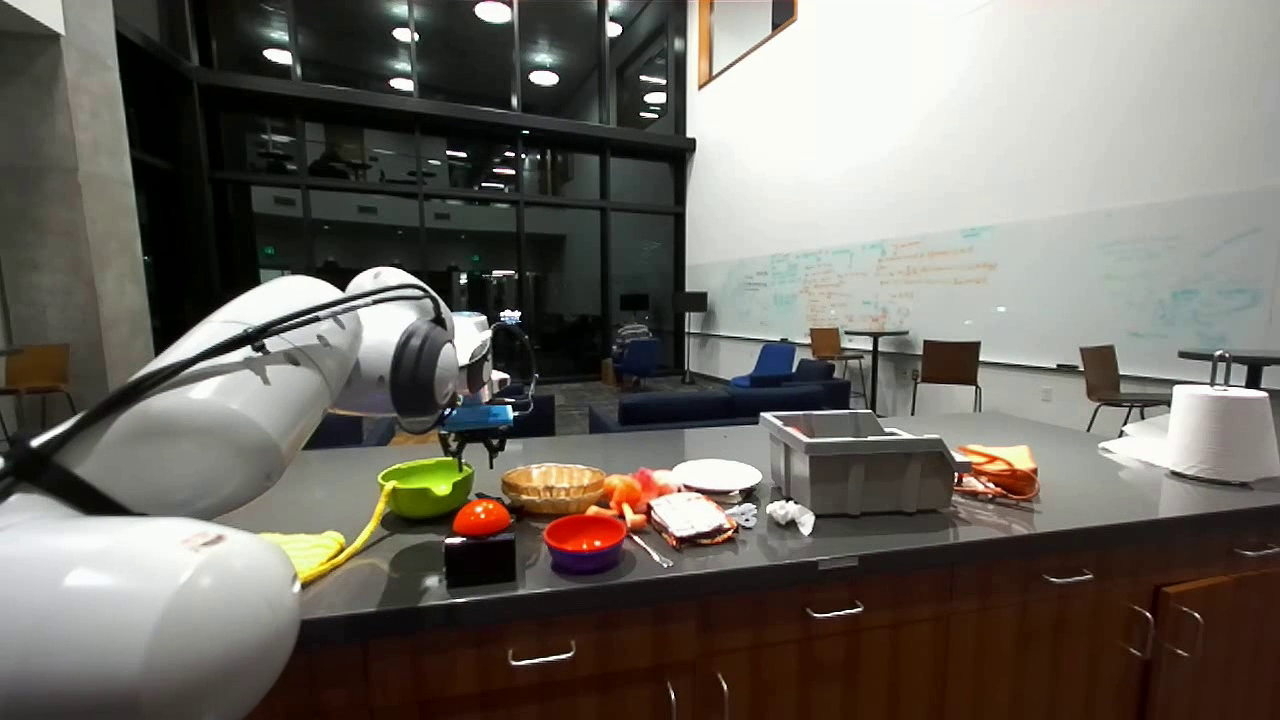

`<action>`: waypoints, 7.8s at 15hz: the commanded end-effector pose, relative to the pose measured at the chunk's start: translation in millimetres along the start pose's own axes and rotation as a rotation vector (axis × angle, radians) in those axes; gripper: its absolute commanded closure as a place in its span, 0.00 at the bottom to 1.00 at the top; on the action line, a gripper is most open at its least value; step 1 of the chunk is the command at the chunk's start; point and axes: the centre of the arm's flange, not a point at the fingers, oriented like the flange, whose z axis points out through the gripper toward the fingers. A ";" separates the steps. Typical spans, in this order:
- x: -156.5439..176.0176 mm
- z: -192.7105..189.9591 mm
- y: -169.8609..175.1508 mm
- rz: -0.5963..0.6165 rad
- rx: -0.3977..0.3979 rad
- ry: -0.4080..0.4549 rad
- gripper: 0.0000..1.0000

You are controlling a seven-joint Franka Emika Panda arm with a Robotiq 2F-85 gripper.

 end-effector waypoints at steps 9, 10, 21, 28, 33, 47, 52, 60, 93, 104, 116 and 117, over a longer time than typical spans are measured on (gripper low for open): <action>-5.9 -56.3 -6.0 0.020 -0.018 0.068 0.00; -10.4 -62.2 -9.2 0.019 -0.016 0.071 0.00; -72.6 -119.1 -49.0 -0.025 0.005 0.108 0.00; -126.6 -134.5 -78.0 -0.020 0.054 0.081 0.00; -175.7 -145.3 -105.6 -0.021 0.116 0.057 0.00; -264.6 -87.3 -141.4 0.000 0.330 0.028 0.00; -261.6 -70.5 -158.2 -0.042 0.383 0.017 0.00; -252.6 -49.4 -186.3 -0.125 0.441 -0.017 0.00; -237.3 12.4 -261.5 -0.519 0.507 -0.173 0.32; -237.3 13.2 -251.7 -0.547 0.457 -0.159 1.00; -201.8 4.4 -113.3 -0.354 0.176 -0.068 0.99; -202.0 2.3 -96.0 -0.320 0.152 -0.057 0.99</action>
